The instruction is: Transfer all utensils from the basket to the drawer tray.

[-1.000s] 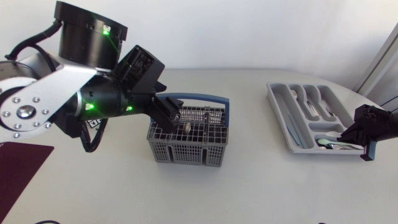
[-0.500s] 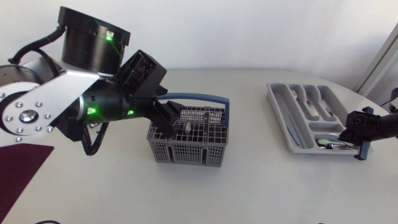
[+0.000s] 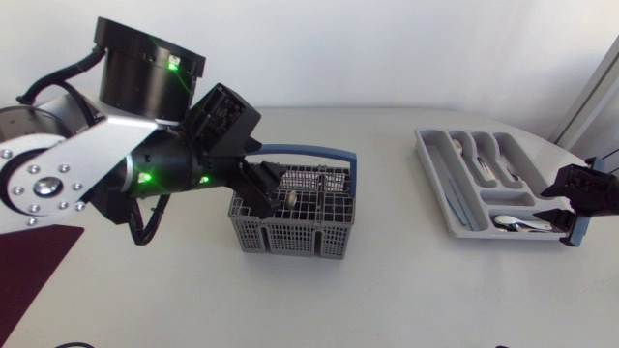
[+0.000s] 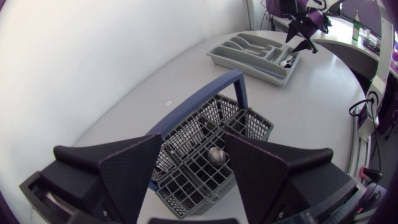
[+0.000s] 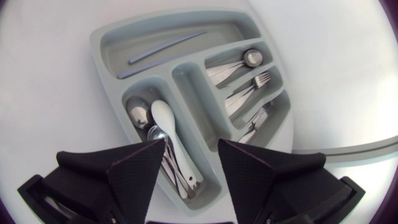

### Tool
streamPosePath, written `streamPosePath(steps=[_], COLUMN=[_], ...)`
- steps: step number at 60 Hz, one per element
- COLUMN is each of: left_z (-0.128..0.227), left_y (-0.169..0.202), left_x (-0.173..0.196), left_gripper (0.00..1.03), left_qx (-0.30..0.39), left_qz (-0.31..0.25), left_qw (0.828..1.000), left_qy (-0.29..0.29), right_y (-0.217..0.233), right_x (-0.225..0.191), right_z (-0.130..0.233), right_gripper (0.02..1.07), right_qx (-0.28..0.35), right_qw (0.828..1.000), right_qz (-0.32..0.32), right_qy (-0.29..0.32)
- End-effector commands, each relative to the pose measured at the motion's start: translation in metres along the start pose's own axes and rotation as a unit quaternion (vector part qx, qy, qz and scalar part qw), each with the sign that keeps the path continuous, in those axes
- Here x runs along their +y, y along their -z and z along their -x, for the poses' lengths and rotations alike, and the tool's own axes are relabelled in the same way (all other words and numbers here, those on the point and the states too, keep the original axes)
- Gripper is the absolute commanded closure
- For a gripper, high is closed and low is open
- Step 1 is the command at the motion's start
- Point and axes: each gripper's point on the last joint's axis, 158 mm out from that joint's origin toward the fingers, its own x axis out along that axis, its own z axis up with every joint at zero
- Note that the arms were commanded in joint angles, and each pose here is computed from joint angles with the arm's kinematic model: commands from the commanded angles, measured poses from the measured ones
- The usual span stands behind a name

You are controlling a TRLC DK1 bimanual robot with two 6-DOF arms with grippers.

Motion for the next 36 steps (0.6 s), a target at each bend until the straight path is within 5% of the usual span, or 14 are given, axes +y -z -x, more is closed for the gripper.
streamPosePath(steps=[1,36], left_z=[-0.006,-0.011], left_y=[0.017,0.049], left_x=[-0.008,-0.016], left_gripper=[0.32,0.32], left_qx=[0.02,0.048], left_qz=[-0.011,-0.042], left_qw=[1.0,0.998], left_qy=[0.005,0.019], right_y=[-0.01,-0.218], right_x=[0.012,0.126], right_z=[0.012,0.08], right_gripper=[0.34,0.34], right_qx=[-0.014,-0.123], right_qw=[0.999,0.975], right_qz=[-0.034,-0.14], right_qy=[-0.005,-0.124])
